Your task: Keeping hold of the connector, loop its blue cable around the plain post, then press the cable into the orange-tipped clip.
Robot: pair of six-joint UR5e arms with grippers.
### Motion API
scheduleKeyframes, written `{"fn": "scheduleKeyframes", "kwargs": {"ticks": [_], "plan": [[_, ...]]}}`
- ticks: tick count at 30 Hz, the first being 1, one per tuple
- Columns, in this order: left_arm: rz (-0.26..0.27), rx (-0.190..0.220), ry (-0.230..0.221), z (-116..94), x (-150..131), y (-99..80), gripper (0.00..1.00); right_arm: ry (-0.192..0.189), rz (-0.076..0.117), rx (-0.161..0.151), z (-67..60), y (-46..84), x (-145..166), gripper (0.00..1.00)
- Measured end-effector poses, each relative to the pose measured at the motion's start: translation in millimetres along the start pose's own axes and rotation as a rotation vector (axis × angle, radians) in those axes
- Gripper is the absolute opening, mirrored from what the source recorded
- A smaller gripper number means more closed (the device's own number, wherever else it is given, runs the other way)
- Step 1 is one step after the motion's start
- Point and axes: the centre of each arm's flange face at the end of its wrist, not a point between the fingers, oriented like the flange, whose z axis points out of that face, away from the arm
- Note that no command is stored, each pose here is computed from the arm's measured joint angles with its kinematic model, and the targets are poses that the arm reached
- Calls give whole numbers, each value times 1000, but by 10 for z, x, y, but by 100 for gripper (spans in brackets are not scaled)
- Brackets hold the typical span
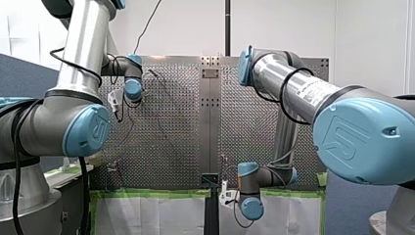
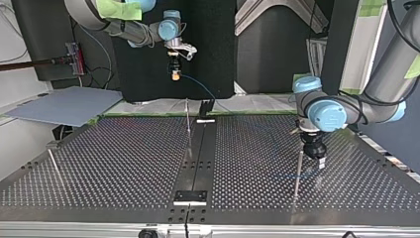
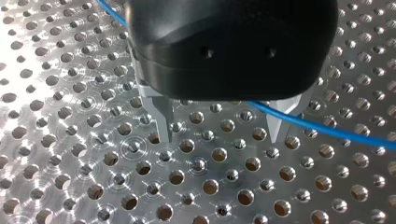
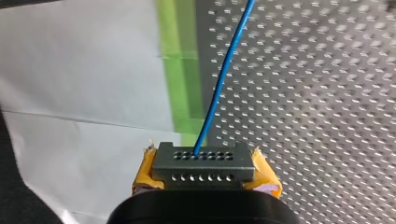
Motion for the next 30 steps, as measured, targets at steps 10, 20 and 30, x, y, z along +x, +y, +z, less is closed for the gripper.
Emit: {"fn": "scheduleKeyframes", "kwargs": {"ticks": [10,20,30], "plan": [[-5,-6,6,4,-1,27,100,66,20,-13,-200,21,384,0],[-5,-10,11,0,2,37,100,143,56,-39,-420,112,786,0],[-4,-14,16,3,2,58,100,139,61,-49,-690,281,822,0]]}}
